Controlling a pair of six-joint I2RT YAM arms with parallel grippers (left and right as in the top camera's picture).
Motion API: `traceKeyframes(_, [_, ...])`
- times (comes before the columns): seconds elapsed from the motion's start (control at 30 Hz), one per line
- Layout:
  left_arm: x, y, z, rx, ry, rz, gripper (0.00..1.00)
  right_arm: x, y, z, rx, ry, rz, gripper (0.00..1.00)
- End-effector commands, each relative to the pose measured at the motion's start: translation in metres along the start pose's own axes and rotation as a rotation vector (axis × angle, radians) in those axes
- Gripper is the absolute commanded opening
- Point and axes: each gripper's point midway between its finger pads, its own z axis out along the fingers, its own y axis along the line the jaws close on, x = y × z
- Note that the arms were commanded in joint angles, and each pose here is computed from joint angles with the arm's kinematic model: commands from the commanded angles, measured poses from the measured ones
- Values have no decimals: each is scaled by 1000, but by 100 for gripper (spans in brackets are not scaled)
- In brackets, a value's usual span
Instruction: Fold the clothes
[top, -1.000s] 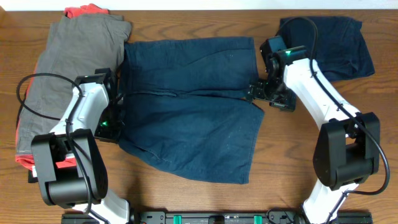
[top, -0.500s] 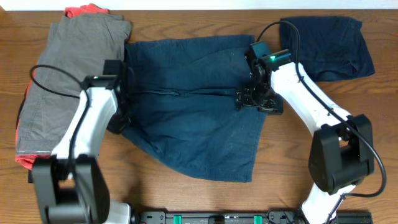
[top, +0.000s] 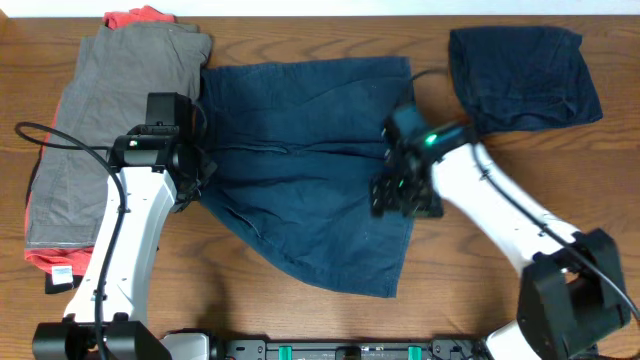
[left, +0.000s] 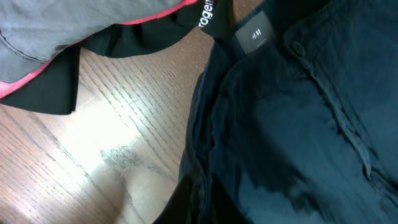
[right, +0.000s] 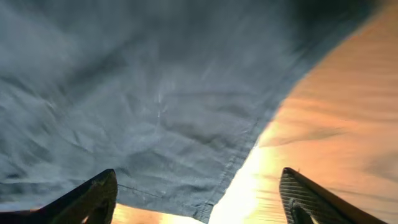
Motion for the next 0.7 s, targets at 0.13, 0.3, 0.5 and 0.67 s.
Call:
traceKeyframes(0.13, [-4, -2, -4, 6, -15, 11, 6, 58, 26, 36, 31, 100, -163, 79])
traceKeyframes(0.3, [-4, -2, -4, 5, -15, 11, 6, 87, 14, 55, 134, 137, -126, 79])
traceKeyframes(0.5, [-4, -3, -4, 7, -12, 11, 6, 105, -2, 66, 183, 181, -45, 80])
traceKeyframes(0.67, [-4, -3, -4, 7, -12, 11, 6, 115, -1, 74, 153, 210, -39, 79])
